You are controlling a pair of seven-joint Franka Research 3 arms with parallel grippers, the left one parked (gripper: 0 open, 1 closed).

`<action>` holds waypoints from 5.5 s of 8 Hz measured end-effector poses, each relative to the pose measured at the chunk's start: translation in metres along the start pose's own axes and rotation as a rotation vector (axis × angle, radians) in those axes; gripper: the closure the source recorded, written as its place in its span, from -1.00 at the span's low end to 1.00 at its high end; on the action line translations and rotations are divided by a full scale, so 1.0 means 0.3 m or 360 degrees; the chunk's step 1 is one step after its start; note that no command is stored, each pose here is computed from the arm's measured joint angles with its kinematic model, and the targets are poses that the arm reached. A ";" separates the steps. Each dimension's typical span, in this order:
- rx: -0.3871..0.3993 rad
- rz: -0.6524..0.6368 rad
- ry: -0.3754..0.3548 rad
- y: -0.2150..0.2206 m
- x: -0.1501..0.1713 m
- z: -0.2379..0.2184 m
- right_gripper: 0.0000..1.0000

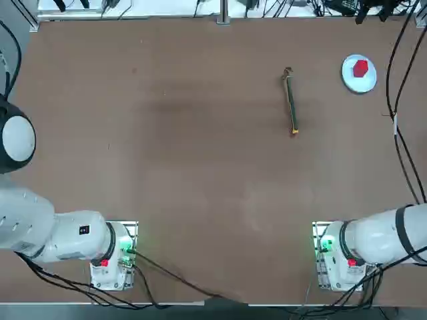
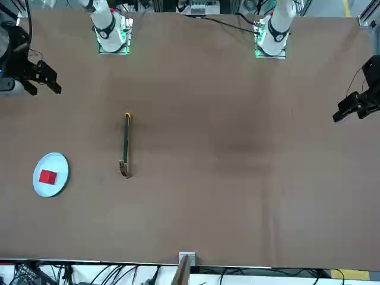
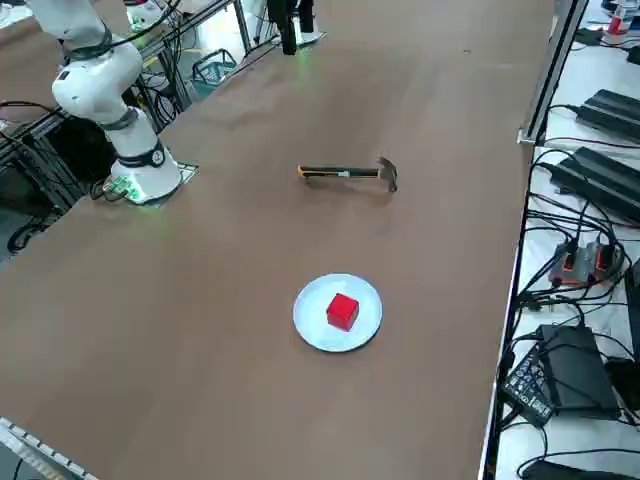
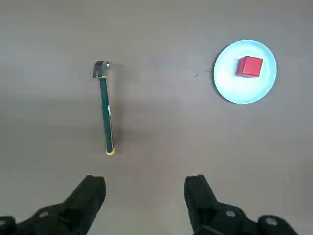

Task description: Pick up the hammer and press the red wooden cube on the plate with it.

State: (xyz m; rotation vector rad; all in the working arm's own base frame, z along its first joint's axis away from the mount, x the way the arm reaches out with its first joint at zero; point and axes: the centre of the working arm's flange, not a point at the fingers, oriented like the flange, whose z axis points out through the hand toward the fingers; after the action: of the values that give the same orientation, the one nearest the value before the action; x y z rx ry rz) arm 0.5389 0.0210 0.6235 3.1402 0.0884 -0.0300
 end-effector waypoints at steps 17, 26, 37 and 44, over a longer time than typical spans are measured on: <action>0.0079 0.0233 0.0233 -0.504 0.105 1.251 -0.99; 0.0060 0.0245 0.0268 -0.484 0.119 1.364 0.54; -0.0189 0.0092 0.0193 0.681 0.146 0.862 0.56; -0.0095 0.0192 0.0074 0.830 0.129 1.119 0.56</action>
State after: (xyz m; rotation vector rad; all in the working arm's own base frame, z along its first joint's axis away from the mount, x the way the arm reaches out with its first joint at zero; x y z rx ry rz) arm 0.5851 -0.2256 0.2869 3.0799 -0.0984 0.0443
